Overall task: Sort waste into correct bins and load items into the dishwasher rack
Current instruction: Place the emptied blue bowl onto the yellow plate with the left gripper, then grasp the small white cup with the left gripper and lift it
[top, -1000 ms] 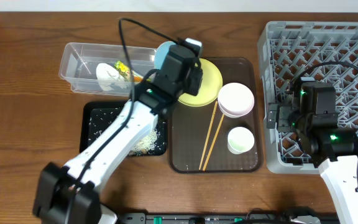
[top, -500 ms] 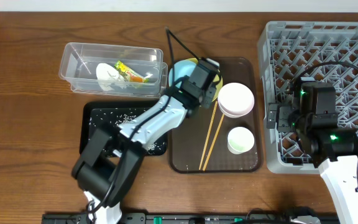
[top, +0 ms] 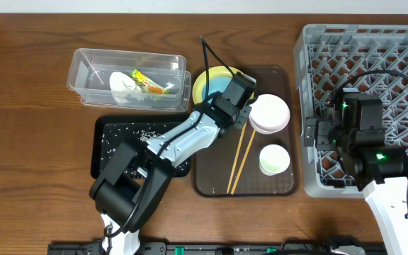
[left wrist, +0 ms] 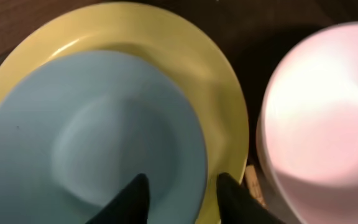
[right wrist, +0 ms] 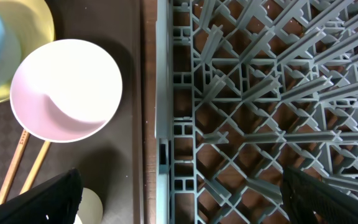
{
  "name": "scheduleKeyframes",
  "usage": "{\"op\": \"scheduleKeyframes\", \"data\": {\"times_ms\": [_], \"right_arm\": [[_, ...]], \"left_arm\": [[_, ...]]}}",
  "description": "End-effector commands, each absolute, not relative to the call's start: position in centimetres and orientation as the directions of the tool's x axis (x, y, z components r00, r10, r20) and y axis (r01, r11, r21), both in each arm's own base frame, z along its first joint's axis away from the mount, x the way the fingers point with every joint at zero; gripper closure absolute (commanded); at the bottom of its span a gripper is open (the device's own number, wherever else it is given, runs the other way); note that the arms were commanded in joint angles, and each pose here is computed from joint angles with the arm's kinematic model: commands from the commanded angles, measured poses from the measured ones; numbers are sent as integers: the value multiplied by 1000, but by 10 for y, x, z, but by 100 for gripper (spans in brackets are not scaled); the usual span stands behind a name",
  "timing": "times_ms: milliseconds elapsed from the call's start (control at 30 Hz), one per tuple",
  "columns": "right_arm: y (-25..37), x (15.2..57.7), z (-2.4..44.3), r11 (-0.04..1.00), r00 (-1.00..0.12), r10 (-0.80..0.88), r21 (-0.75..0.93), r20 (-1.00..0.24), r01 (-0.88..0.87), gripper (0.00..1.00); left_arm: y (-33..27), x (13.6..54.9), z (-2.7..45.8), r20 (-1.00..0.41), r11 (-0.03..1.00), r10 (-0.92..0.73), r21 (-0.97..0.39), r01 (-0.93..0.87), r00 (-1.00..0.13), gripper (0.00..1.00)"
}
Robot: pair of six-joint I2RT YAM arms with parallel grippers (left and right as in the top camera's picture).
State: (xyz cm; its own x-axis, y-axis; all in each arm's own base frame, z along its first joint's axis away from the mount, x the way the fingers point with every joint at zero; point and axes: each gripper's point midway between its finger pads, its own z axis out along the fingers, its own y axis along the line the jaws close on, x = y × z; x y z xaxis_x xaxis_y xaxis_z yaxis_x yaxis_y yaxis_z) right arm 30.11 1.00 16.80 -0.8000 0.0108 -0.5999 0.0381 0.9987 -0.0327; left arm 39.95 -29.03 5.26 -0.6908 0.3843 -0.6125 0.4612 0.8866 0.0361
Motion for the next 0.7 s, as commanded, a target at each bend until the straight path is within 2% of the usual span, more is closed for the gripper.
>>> {"op": "scheduleKeyframes", "data": {"times_ms": [0, 167, 333, 400, 500, 667], "right_arm": [[8, 304, 175, 999, -790, 8, -35, -613, 37, 1], [8, 304, 175, 999, -790, 8, -35, -613, 37, 1], [8, 304, 175, 999, -789, 9, -35, -614, 38, 1], [8, 304, 175, 999, -789, 8, -35, -614, 38, 1], [8, 304, 175, 999, -789, 8, -35, -614, 38, 1], [8, 304, 175, 999, -790, 9, -34, -614, 38, 1]], "left_arm": [[-288, 402, 75, -636, 890, 378, 48, 454, -673, 51], [-281, 386, 110, -638, 893, 352, 10, 449, -685, 45], [-308, 339, 137, -576, 808, 300, -270, 524, -760, 45], [-321, 319, 141, -513, 761, 267, -408, 505, -816, 46], [-333, 298, 140, -417, 710, 256, -530, 463, -872, 51], [-337, 276, 118, -335, 713, 304, -540, 446, -892, 54]]}}
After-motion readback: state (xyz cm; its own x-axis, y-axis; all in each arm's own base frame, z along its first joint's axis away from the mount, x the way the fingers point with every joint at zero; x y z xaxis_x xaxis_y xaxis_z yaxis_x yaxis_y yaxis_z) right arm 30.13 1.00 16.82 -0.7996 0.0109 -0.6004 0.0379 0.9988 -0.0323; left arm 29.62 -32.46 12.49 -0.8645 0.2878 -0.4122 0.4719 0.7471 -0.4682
